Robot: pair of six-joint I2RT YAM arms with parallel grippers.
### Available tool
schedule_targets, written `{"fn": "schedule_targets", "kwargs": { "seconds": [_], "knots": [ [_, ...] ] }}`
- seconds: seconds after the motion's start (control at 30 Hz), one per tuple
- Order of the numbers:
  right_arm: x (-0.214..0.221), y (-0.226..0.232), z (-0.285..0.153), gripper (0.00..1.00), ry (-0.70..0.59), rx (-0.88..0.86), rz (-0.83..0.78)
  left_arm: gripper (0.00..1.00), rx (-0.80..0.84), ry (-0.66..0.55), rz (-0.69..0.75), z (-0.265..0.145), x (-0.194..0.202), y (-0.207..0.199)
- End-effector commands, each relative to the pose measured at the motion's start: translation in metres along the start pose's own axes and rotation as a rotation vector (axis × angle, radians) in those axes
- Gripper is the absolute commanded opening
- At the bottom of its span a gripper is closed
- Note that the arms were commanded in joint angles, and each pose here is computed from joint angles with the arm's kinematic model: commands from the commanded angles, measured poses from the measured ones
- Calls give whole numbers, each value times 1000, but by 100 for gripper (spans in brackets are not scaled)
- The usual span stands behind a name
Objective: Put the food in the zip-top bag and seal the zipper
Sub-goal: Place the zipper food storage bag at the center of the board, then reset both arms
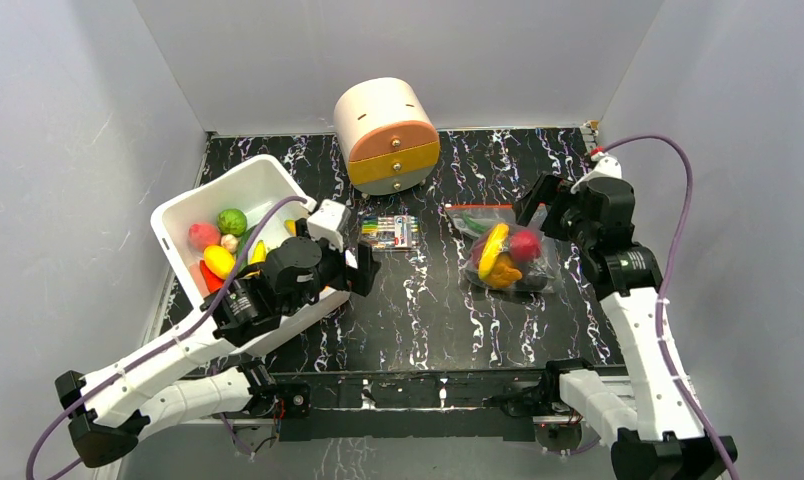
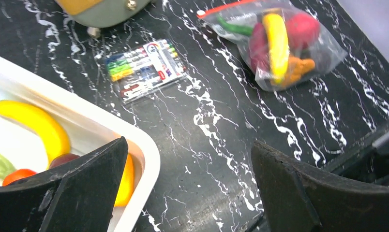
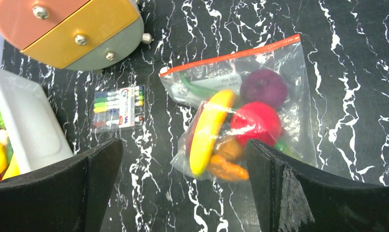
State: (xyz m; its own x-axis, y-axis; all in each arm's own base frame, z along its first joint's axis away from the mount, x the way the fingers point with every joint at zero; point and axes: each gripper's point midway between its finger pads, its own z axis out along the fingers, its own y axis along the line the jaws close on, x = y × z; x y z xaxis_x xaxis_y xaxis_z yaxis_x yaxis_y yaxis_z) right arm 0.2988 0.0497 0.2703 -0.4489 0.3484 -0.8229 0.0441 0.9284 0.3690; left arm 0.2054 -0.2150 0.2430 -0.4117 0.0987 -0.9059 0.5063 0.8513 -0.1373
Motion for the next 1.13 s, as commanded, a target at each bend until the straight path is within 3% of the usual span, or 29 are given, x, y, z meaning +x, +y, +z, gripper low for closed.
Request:
{"fn": "schedule_targets", "kwargs": {
  "seconds": [0.0, 0.43, 1.1],
  "knots": [
    [-14, 15, -39, 98, -43, -65, -36, 98, -153, -91, -76, -12, -30, 25],
    [2, 53, -88, 98, -11, -277, 31, 98, -168, -256, -106, -56, -83, 37],
    [10, 50, -96, 98, -46, -287, 22, 98, -90, -211, -112, -37, -57, 22]
  ]
}}
